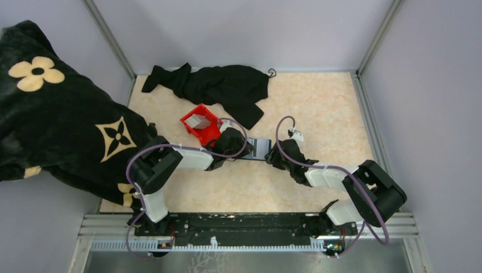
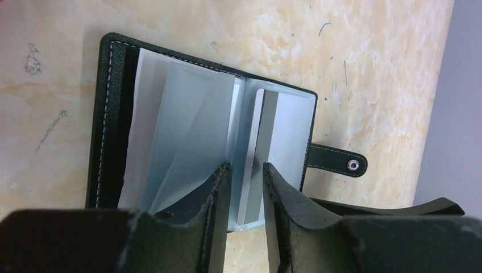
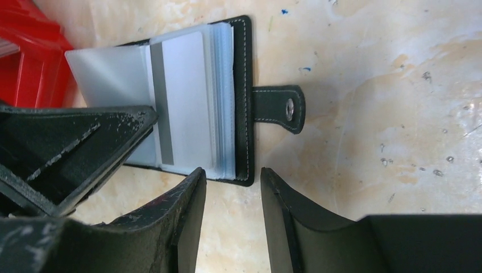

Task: Put the credit cards into the card holder
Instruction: Insert the credit card into the card holder.

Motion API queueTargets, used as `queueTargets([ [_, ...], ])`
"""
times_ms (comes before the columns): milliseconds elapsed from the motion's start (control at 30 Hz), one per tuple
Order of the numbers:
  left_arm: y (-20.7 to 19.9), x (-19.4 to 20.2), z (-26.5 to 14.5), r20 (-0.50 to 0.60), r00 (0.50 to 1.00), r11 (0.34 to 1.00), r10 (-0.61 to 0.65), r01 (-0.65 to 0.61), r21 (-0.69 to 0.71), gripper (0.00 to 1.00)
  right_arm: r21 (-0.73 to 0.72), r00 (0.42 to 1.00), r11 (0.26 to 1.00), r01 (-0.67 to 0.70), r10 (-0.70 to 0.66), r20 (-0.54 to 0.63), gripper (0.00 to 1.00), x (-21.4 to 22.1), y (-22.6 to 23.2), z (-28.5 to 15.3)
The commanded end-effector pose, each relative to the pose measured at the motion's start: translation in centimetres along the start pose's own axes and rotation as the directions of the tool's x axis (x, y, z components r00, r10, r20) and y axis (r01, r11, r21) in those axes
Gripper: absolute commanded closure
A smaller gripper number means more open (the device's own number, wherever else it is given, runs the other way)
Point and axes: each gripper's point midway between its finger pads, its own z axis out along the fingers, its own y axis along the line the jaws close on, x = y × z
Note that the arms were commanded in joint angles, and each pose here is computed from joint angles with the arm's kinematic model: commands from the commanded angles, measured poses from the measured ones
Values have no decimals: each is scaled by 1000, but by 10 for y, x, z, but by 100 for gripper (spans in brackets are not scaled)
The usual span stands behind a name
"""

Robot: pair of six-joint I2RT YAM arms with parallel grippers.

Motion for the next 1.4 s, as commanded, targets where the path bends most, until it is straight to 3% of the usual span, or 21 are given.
queueTargets([
  [0,90,52,-8,-180,982,964,49,-94,-250,64,160,1000,987,10,-10,-5,58,9,-36,4],
  [467,92,56,-9,-194,980,964,45,-93,-248,64,207,994,978,3,20,-107,59,45,-56,25],
  [767,96,61,-9,-206,978,965,37,-88,-246,64,-5,985,999,-32,31,-168,58,59,-22,27],
  [1367,100,63,-4,-210,977,962,40,-95,-256,63,-171,961,984,-56,7,-278,58,89,-7,20],
])
